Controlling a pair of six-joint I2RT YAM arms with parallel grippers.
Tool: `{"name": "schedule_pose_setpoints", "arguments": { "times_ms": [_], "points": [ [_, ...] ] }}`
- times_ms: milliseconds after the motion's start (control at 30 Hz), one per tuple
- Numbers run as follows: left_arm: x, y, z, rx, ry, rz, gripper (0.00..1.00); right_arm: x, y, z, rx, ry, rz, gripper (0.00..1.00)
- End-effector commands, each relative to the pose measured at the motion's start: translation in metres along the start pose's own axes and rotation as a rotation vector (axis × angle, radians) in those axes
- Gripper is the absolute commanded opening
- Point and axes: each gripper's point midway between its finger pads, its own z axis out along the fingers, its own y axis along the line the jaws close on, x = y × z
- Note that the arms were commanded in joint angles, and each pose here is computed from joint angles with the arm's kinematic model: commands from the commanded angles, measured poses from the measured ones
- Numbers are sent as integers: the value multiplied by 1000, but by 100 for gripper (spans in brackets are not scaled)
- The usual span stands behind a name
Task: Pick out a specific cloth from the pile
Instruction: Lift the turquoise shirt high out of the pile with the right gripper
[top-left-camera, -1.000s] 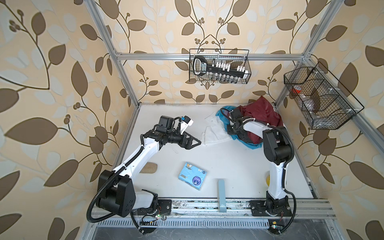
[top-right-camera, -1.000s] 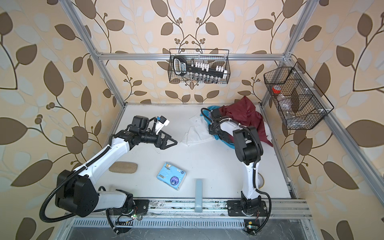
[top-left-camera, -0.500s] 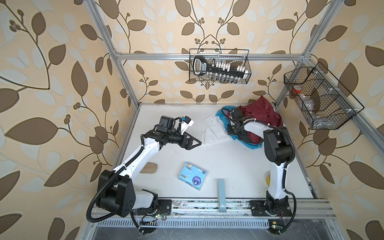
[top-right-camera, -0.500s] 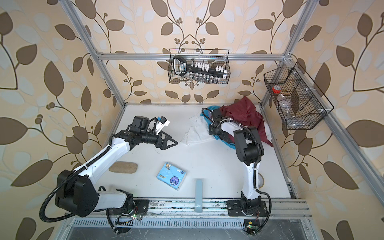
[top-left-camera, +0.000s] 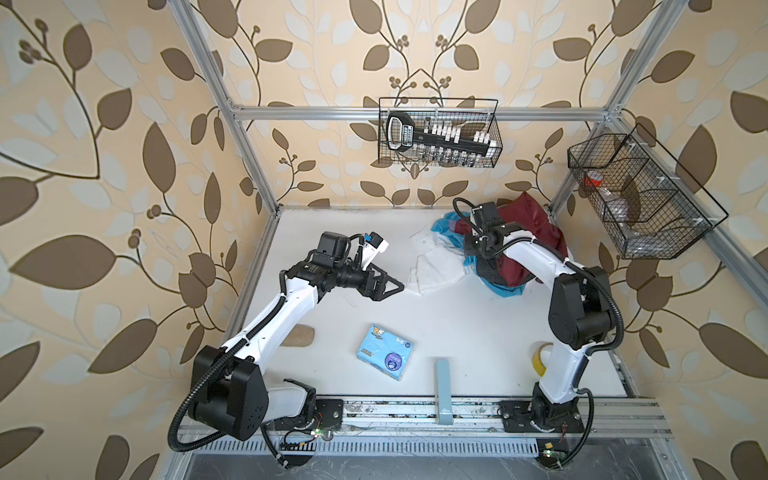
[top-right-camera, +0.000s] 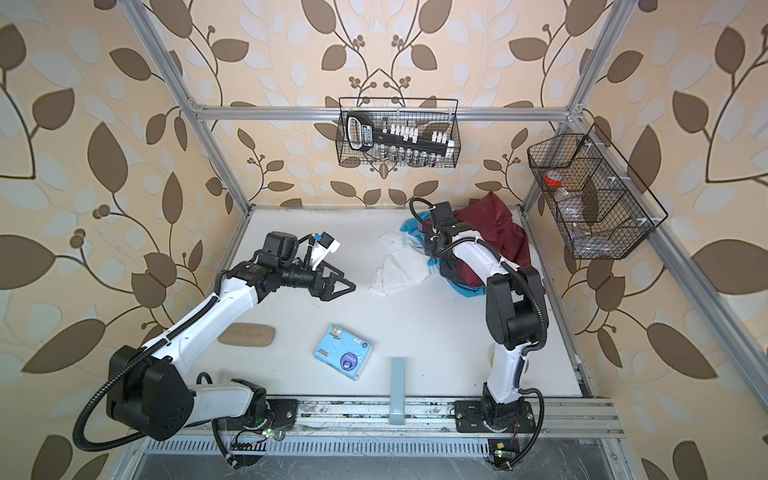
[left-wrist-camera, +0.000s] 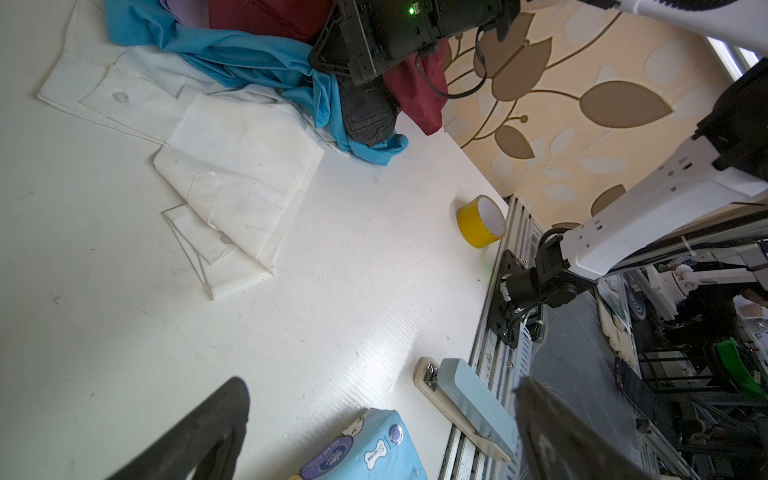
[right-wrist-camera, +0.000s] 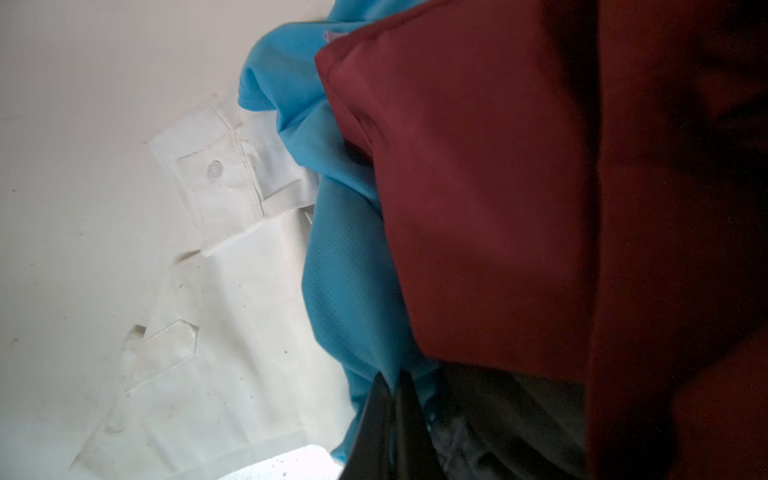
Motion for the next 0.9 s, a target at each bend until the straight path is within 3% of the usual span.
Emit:
{"name": "schedule_pose_setpoints", "arguments": {
  "times_ms": [0,167,467,633,867],
  "points": [
    [-12,-18,-8,15,-30,72,99,-14,-3,-16,17,-26,-17,0],
    [-14,-22,-11,6,-37,87,99,-32,0,-33,-6,-79,-10,0],
    [-15,-26,-13,6,-48,97,99,-121,-14,-133,47,-354,-11,0],
    [-16,-28,-14,-2,-55,107,99,-144,-27,-176,105,-447,-16,0],
    [-16,-29,-16,-9,-61,109,99,-169,-26,-231,70,-573,-12,0]
  ]
}}
